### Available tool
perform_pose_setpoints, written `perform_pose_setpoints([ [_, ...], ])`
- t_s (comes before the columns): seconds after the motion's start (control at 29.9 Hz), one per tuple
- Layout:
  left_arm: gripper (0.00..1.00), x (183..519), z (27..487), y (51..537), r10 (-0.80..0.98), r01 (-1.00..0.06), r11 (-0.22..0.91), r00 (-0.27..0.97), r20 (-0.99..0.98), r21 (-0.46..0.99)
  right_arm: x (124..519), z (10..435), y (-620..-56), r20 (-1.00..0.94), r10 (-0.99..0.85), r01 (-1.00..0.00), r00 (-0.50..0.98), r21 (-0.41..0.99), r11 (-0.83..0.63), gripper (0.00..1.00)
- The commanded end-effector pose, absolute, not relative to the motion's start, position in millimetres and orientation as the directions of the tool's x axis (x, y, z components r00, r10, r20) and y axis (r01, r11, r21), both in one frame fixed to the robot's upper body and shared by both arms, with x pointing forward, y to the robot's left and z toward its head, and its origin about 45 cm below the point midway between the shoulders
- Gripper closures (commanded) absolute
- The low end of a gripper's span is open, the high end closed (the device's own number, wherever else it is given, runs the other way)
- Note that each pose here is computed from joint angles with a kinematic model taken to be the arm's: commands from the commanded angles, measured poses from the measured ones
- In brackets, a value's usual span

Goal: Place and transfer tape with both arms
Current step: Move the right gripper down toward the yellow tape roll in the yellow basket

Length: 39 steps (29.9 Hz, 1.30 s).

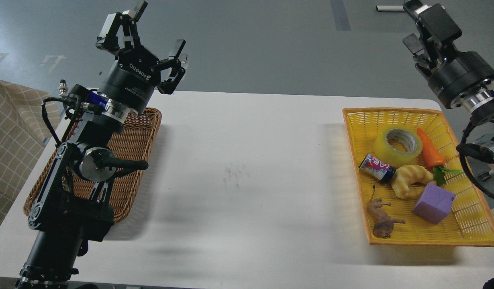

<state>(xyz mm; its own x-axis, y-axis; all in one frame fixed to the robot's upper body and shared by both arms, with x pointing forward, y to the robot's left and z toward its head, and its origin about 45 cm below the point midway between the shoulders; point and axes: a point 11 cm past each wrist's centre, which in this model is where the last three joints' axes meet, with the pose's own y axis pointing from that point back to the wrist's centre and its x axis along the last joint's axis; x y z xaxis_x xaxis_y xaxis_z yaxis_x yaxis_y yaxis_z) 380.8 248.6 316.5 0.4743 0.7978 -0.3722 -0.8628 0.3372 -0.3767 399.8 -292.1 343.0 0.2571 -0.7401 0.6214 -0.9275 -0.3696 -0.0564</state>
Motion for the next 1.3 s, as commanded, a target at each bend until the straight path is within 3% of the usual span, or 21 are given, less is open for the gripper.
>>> perform_pose_setpoints([
  [0.0, 0.01, 381.3, 315.7, 250.0, 0.801, -0.866, 0.333, 0.469, -0.373, -0.373, 401.3, 336.0, -304.7, 0.704, -0.669, -0.943, 0.237, 0.002, -0.332, 0.0],
  [0.17, 0.01, 380.9, 312.2, 250.7, 0.802, -0.871, 0.329, 0.462, -0.379, -0.365, 402.0, 348.2, -308.2, 0.639, -0.75, -0.952, 0.169, -0.09, -0.292, 0.0],
  [0.37, 0.01, 382.0, 312.9, 251.1, 0.804, -0.872, 0.327, 0.46, -0.377, -0.365, 389.9, 360.8, -310.7, 0.665, -0.725, -0.942, 0.179, -0.096, -0.321, 0.0],
  [0.47, 0.01, 382.0, 313.1, 251.6, 0.805, -0.872, 0.326, 0.459, -0.376, -0.365, 389.6, 354.6, -319.9, 0.716, -0.669, -0.948, 0.198, -0.035, -0.318, 0.0],
  [0.6, 0.01, 381.8, 312.5, 251.8, 0.805, -0.873, 0.326, 0.458, -0.377, -0.364, 391.1, 331.7, -352.2, 0.895, -0.403, -0.97, 0.192, 0.112, -0.214, 0.0],
  [0.8, 0.01, 381.8, 312.8, 252.3, 0.806, -0.873, 0.324, 0.457, -0.377, -0.365, 387.7, 291.3, -390.2, 0.967, -0.12, -0.974, 0.225, 0.221, -0.044, 0.0],
  [1.27, 0.01, 380.1, 311.4, 257.9, 0.814, -0.878, 0.315, 0.446, -0.373, -0.361, 381.5, 209.5, -425.7, 0.908, -0.113, -0.902, 0.404, 0.416, 0.115, 0.01],
])
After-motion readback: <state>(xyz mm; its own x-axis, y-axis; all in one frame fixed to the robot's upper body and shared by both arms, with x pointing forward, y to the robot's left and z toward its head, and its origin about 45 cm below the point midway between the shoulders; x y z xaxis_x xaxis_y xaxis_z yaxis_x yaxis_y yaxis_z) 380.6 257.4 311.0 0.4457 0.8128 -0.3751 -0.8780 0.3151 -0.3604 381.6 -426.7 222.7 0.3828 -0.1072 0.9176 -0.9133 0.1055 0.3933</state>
